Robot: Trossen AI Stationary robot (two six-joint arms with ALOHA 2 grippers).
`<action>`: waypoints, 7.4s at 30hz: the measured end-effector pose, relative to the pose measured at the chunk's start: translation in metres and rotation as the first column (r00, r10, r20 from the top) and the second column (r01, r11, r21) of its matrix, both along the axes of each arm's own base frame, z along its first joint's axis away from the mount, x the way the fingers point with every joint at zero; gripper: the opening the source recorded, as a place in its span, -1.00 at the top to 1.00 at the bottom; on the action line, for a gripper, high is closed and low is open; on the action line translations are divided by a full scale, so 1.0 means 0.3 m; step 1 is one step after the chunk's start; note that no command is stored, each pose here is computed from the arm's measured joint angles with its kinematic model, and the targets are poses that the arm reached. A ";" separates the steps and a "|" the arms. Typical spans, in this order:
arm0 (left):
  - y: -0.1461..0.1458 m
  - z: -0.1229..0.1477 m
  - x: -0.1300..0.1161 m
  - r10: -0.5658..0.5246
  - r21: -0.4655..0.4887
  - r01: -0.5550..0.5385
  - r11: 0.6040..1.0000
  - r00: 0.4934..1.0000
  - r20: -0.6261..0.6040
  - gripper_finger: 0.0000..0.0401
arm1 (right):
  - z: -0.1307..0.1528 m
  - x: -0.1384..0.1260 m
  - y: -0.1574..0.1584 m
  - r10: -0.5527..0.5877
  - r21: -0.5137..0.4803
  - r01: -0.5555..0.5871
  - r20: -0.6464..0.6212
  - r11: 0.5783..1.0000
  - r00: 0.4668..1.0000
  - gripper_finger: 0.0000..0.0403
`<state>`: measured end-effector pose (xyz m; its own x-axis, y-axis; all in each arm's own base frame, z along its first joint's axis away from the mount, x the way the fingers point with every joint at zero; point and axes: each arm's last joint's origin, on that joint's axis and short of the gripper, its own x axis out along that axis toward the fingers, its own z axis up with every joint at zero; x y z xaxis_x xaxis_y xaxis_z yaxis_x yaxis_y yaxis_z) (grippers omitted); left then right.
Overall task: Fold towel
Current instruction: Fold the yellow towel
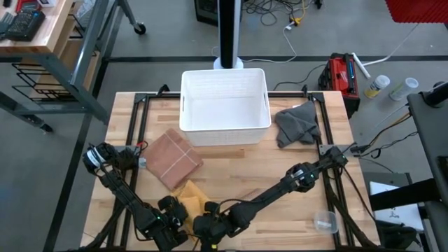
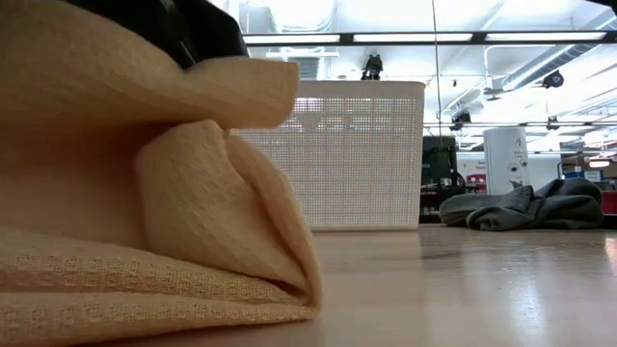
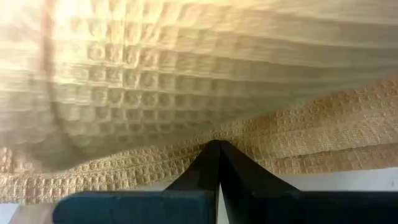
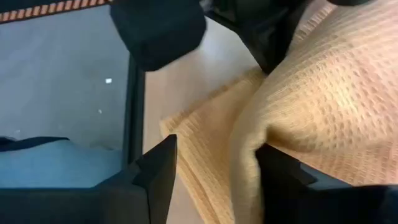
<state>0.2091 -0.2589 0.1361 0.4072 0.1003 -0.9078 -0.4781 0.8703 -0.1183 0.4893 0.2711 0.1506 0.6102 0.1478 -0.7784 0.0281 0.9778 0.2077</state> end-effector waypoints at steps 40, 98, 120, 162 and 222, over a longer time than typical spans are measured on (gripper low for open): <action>-0.032 0.005 -0.026 0.011 0.037 -0.016 0.999 0.990 0.143 1.00 | -0.023 -0.023 -0.243 -0.064 -0.275 0.002 -0.217 0.961 0.974 0.81; -0.091 0.039 -0.188 0.123 -0.072 -0.115 0.991 0.985 0.125 1.00 | 0.139 -0.113 0.052 0.335 -0.170 -0.317 0.097 0.933 0.937 0.69; -0.088 0.042 -0.177 0.137 -0.056 -0.128 0.990 0.969 0.203 1.00 | -0.064 -0.150 0.153 0.403 -0.449 -0.334 0.065 0.829 0.913 -0.13; -0.020 0.257 -0.159 -0.214 0.196 0.145 0.970 0.890 0.402 0.99 | 0.087 -0.286 -0.114 0.005 -0.186 0.042 0.247 0.982 0.969 1.00; 0.184 0.309 0.294 -0.484 0.619 0.521 0.587 0.839 -0.248 1.00 | 0.125 -0.517 -0.181 -0.021 -0.217 -0.018 -0.174 0.976 0.985 0.49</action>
